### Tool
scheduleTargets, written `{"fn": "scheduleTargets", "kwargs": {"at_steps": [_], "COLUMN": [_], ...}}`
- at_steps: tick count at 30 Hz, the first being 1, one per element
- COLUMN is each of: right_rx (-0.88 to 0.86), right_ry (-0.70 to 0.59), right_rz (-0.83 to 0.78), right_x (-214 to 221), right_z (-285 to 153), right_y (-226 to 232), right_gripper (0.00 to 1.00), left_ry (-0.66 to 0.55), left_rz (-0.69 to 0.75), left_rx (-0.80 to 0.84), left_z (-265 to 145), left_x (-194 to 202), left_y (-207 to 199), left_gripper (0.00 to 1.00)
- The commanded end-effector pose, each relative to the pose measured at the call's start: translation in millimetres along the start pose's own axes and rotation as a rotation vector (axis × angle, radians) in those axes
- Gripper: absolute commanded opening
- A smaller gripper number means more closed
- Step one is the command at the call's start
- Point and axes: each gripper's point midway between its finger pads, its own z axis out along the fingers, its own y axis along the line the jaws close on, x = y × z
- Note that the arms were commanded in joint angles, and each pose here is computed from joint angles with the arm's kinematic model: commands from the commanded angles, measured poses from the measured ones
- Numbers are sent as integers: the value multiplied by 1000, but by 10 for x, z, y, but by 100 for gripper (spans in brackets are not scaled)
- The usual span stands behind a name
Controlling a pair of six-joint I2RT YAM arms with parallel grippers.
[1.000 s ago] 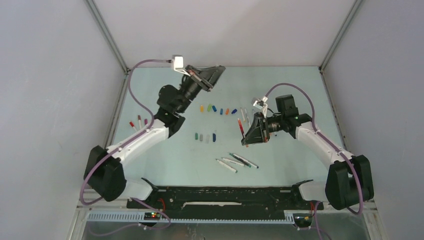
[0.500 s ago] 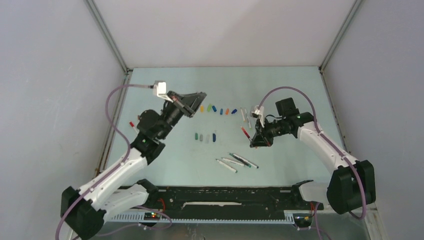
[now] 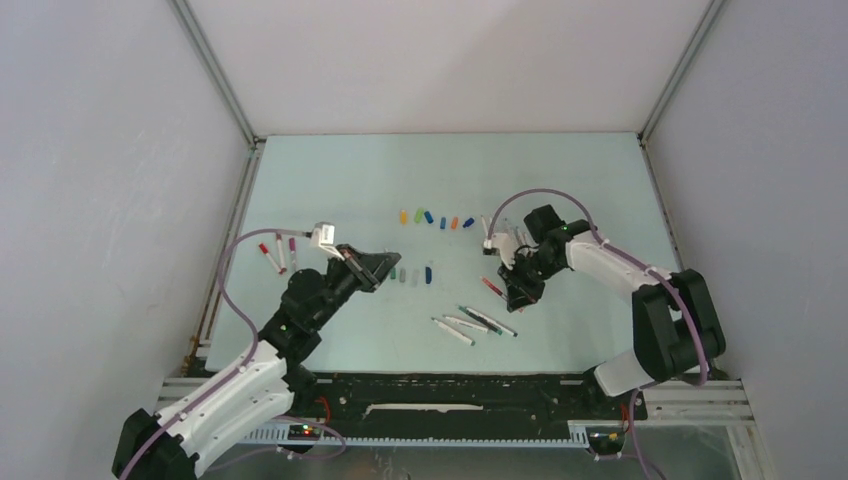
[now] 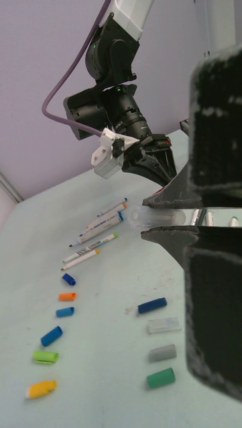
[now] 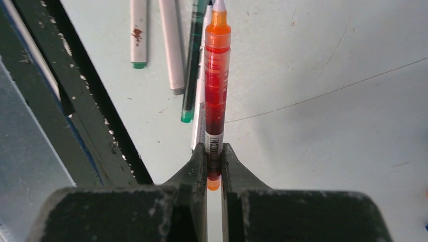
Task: Open the pen caps
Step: Place the pen at the center of the board.
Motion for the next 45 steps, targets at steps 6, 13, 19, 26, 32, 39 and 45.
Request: {"fn": "scheduleTargets", "kwargs": {"at_steps": [6,13,19,26,32,39,45], "right_rx": [82,82,74,77,73,63,27], "right_ry": [94,132,167,180,184,178,155], "right_rz": [60,81,106,121,126,120,98], "right_x": [16,72,132,153,156,137,63], "right_z": [133,204,245,257,256,246,193], "right_y": [-250,-267,-282,-290,-283,-258,-169], "right_gripper": [1,3,5,13,20,26,30], "left_ry": [19,50,59,77,110,126,145], "left_rz": [-68,-89,-99,-112,-128,-136,-143], "left_rx": [2,6,9,24,42,49,59], "left_z": [53,93,111,126,161,180,196], "left_x": [117,214,242,282,337,364,404], "left_y": [75,102,109,85,48,33,14], "left_gripper": [0,0,0,0,0,0,0]}}
